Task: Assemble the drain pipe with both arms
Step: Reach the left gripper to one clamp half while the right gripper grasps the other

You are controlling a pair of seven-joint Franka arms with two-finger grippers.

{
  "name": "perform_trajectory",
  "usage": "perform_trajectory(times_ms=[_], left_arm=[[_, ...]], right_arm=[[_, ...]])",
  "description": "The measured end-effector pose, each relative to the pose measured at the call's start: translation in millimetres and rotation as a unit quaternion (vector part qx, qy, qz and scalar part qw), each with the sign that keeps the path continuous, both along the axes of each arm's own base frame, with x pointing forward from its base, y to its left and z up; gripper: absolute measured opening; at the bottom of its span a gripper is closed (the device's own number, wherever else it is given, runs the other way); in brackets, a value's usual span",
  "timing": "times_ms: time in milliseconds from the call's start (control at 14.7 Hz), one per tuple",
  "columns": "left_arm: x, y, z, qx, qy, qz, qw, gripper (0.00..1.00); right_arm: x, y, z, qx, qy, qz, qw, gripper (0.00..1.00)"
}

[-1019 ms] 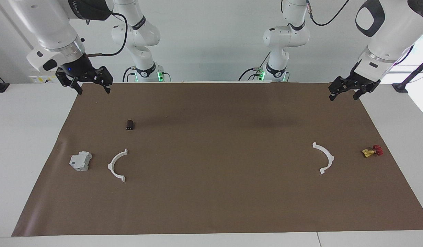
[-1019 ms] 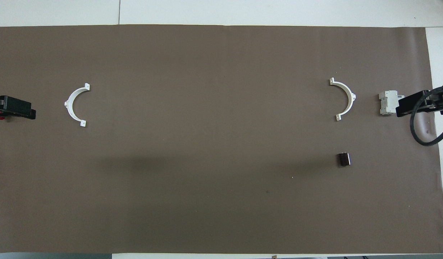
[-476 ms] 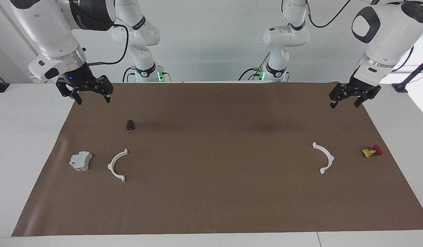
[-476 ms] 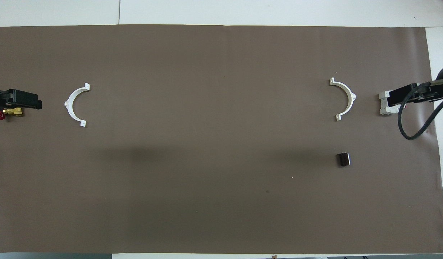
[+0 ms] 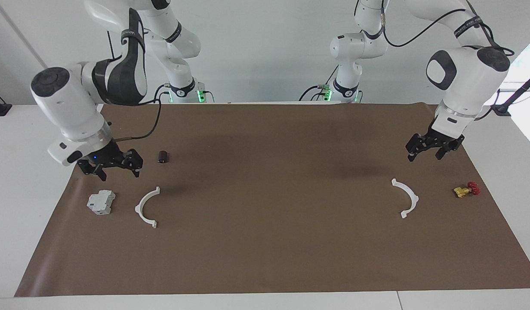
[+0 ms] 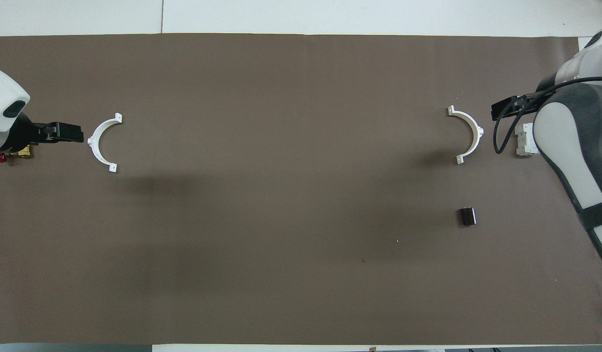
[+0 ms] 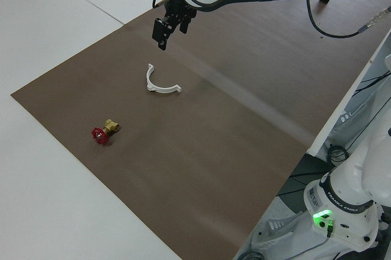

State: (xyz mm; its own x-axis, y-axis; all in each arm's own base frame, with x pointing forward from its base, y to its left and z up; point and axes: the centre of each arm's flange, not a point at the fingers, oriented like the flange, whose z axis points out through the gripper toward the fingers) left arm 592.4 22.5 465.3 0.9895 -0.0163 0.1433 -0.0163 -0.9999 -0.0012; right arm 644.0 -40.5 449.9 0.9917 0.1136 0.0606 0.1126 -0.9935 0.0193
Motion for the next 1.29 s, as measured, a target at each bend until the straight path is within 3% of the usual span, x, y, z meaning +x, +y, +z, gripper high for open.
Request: perform_trajectory(times_ms=[408,612,816,883,1291], left_arm=[[33.0,19.5,-92.8,0.005,-0.009,0.003,1.0,0.98],[36.5,30.3,-122.5,0.006,0.001,0.002,1.0,0.96],[37.3,39.1,-146.9,0.006,0.016,0.003,1.0,0.96],[36.8,44.9,-152.0,0.006,0.02,0.002,1.0,0.89],[35.2,59.1,-156.9,0.008,0.024,-0.021,0.999,0.88]], right_arm=[[-6.1,-3.7,-91.0,0.0,0.013,0.029,0.999,1.0],[-1.5,-20.8,-121.9,0.0,0.014,0.048,0.999,0.92],[-0.7,-22.6,-133.3,0.003,0.017,0.049,0.999,0.86],[-0.5,-21.6,-133.2,0.008,0.016,0.045,0.999,0.8],[7.4,-18.4,-141.5,0.017,-0.003,0.042,0.999,0.77]])
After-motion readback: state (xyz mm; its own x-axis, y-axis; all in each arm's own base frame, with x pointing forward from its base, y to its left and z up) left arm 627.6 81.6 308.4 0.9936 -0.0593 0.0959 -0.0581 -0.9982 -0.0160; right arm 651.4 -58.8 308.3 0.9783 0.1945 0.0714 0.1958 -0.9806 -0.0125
